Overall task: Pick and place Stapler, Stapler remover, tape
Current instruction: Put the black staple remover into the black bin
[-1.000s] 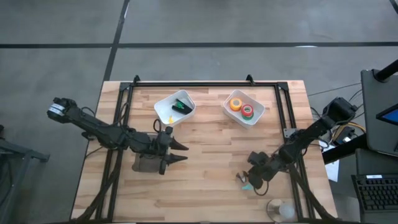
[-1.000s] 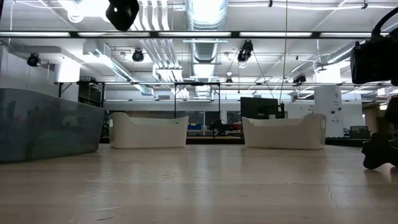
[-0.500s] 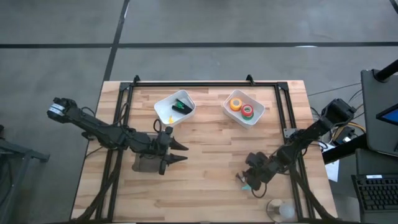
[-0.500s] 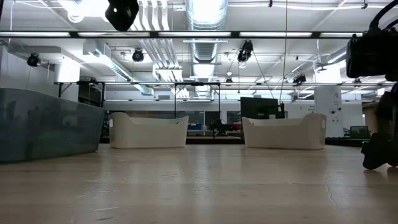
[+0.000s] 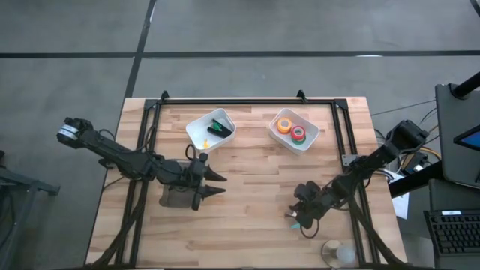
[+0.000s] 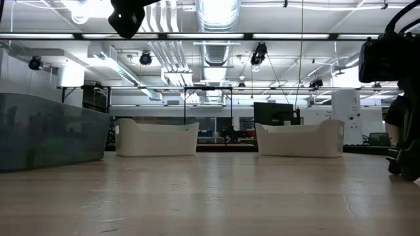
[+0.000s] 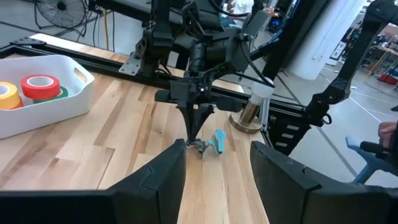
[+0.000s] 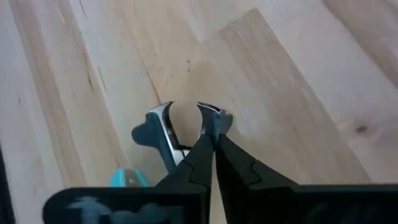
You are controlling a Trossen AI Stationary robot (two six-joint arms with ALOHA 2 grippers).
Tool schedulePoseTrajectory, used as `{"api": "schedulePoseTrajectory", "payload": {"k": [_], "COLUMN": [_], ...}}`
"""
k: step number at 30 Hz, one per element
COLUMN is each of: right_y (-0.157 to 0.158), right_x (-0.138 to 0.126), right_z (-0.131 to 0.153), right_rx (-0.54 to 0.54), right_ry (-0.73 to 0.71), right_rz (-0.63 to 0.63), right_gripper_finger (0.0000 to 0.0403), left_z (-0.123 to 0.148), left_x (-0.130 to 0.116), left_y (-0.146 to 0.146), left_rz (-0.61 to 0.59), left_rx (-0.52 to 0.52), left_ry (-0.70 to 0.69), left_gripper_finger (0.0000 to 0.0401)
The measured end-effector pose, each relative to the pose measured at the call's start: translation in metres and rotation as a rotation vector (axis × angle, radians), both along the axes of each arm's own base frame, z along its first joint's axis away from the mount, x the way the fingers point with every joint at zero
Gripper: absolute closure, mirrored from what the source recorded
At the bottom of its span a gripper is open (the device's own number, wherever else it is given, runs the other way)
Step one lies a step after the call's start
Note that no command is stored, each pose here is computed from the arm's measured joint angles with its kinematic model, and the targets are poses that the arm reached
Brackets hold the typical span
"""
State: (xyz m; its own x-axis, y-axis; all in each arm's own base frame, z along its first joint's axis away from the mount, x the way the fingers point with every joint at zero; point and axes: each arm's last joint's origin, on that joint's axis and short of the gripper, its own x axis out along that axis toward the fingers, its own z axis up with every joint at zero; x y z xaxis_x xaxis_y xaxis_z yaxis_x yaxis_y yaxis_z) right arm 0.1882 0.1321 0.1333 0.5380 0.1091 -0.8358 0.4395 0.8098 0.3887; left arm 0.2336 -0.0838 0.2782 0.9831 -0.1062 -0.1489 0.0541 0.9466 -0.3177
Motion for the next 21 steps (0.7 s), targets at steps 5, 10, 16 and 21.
{"api": "schedulePoseTrajectory", "payload": {"k": [5,10,16,21], "right_y": [0.0,-0.002,-0.005,-0.006], "right_x": [0.002,0.006,0.01,0.015], "right_z": [0.011,0.03,0.062,0.083], "right_rx": [-0.064,-0.163,-0.281,-0.343], "right_ry": [-0.058,-0.178,-0.338,-0.418], "right_rz": [0.059,0.094,0.104,0.111], "right_gripper_finger": [0.0394,0.0394,0.0394,0.0394], "left_z": [-0.004,-0.01,-0.021,-0.035], "left_x": [-0.001,-0.002,0.015,0.036], "left_y": [0.0,0.001,-0.006,-0.015], "left_rz": [0.001,0.001,-0.023,-0.048], "left_rx": [-0.011,-0.012,0.007,0.053], "left_ry": [-0.023,-0.027,-0.078,-0.041], "left_gripper_finger": [0.022,0.022,0.022,0.022]}}
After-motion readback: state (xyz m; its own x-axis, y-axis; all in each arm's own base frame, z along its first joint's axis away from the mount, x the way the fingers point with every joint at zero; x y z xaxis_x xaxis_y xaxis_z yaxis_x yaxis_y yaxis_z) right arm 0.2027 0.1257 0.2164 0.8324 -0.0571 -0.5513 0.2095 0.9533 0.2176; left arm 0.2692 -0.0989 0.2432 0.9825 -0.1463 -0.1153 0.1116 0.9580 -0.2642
